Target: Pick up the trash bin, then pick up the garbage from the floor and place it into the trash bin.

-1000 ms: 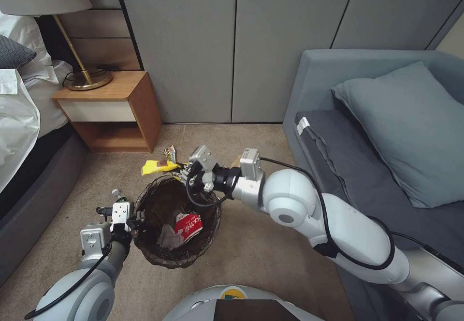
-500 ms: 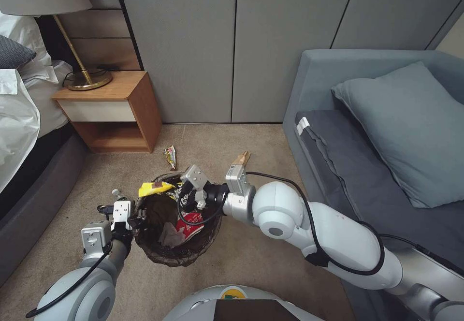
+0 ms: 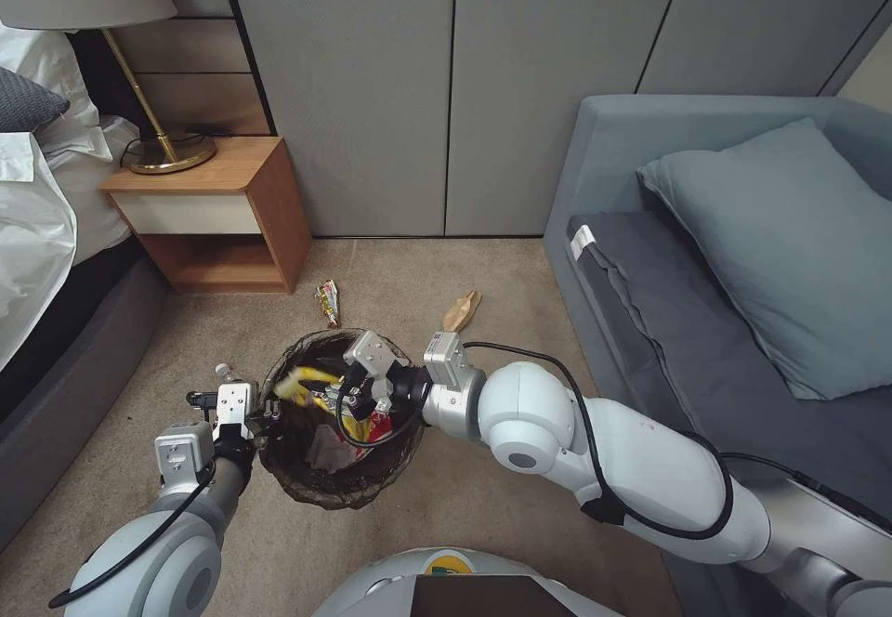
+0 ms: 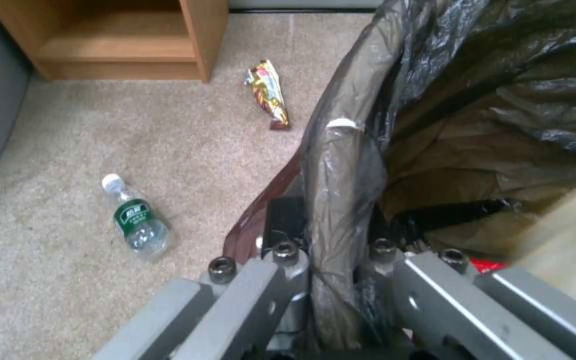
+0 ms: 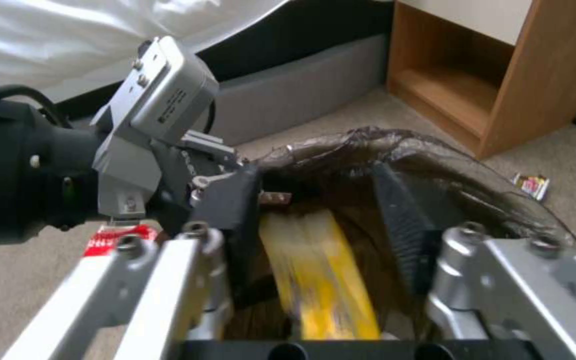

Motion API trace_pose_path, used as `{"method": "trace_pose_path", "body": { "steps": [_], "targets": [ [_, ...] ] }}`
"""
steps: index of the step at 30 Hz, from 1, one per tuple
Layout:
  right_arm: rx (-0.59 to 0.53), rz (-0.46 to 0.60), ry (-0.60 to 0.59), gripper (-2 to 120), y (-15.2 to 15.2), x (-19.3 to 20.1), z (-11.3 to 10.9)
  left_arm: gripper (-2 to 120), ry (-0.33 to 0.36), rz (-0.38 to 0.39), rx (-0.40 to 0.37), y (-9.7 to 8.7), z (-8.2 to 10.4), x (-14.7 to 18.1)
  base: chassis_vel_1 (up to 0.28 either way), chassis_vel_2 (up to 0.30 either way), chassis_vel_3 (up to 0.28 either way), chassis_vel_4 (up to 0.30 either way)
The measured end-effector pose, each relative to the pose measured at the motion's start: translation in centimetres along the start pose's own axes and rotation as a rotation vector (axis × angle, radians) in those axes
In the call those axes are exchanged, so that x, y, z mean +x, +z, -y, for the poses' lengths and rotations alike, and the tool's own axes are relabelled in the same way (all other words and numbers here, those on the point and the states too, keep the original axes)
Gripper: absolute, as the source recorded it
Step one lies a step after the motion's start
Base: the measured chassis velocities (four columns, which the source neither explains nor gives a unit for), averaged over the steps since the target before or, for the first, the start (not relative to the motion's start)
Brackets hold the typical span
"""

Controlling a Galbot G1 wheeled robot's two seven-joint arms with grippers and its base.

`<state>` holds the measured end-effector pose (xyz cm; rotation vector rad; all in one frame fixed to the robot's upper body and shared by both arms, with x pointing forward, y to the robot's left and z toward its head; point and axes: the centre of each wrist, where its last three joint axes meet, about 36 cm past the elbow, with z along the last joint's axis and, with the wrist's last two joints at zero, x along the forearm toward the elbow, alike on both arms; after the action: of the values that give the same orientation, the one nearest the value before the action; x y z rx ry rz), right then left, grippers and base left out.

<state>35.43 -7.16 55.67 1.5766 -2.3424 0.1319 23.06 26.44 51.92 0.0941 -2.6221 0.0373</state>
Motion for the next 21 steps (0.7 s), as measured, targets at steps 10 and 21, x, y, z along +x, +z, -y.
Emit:
{"method": "trace_pose_path", "body": {
  "steps": [10,21],
  "targets": [
    [-0.004,0.018,0.008,88,-0.3,0.7,-0.3,2,-0.001,-0.005,-0.005,0.0,-0.1,0.0,0.000,0.000,0.000,0.000],
    [-0.010,0.091,0.051,100,-1.7,1.9,0.4,2,0.000,-0.004,-0.003,0.0,-0.1,0.0,0.000,0.000,0.000,0.000]
  ]
}}
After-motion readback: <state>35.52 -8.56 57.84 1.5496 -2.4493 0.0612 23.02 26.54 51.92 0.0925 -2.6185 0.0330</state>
